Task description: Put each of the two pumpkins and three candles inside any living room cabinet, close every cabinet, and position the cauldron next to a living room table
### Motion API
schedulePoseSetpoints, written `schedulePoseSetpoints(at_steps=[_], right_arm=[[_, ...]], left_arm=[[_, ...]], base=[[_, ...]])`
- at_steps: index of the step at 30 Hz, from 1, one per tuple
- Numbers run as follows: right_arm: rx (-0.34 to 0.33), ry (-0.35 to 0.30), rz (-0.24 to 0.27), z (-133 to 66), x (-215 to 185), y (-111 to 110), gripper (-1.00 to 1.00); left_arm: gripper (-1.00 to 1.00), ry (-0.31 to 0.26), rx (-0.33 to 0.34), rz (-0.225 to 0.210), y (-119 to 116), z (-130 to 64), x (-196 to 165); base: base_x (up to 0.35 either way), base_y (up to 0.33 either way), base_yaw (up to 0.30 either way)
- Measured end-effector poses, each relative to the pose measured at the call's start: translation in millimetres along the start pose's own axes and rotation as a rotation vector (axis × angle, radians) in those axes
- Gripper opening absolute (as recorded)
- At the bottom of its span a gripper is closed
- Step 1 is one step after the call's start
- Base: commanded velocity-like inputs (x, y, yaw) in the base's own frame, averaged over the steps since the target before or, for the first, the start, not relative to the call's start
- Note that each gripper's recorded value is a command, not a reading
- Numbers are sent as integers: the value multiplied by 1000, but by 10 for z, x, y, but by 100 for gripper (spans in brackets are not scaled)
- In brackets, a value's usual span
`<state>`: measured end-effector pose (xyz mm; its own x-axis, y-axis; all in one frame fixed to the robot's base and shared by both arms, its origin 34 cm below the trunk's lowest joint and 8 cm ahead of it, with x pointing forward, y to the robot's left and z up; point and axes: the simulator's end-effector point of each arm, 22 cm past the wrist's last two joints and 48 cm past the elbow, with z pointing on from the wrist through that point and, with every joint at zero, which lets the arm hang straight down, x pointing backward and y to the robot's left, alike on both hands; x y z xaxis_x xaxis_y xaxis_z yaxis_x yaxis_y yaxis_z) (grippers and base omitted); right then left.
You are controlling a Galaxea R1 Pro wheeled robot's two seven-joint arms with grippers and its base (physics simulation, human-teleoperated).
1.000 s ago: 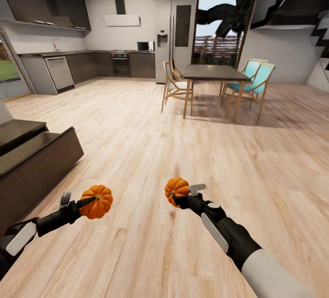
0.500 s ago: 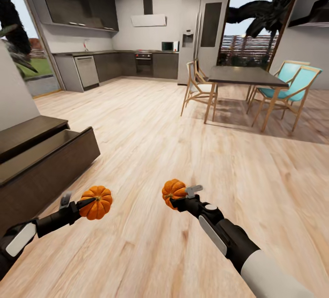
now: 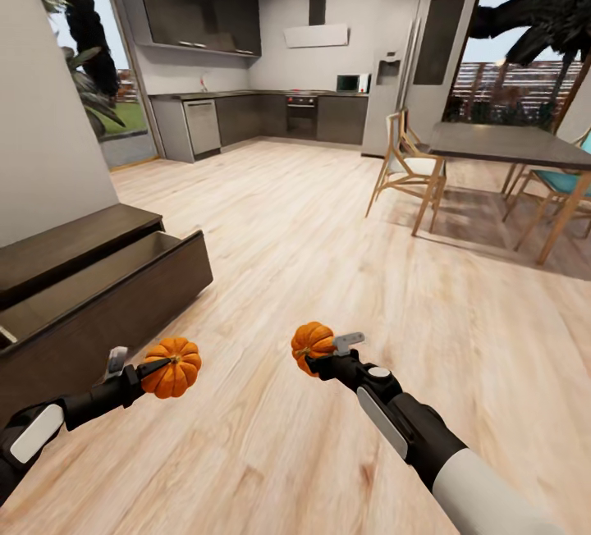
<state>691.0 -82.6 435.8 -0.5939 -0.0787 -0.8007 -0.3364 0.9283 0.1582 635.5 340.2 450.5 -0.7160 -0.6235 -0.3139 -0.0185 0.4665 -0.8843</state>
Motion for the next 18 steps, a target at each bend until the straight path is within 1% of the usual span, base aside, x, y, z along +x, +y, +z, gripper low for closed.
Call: schedulePoseSetpoints(at_steps=[9,13,14,16,17,18], right_arm=[[1,-1,-3,-1,-5,-9,-100],[-14,-11,0,-16,-49,15,-100],[-31,-19,2,-25,-88,58,-100],[-102,-50,6,-72,-245,260,-100],[-126,-66,3,-98,-322,329,-100],[-135,-76,2,-114,-371,355,-100]], left_arm=[[-100,-1,1,-1,-4,3,1],[-100,0,4,1,-17,13,4],[-100,1,6,1,-22,19,9],[-100,1,8,2,-31,24,10],[-100,1,9,2,-34,28,14],[-100,2,10,2,-35,31,17]], base=[[330,0,297],[330,0,297],[330,-18,297],[330,-101,297],[330,-137,297],[329,-154,297]])
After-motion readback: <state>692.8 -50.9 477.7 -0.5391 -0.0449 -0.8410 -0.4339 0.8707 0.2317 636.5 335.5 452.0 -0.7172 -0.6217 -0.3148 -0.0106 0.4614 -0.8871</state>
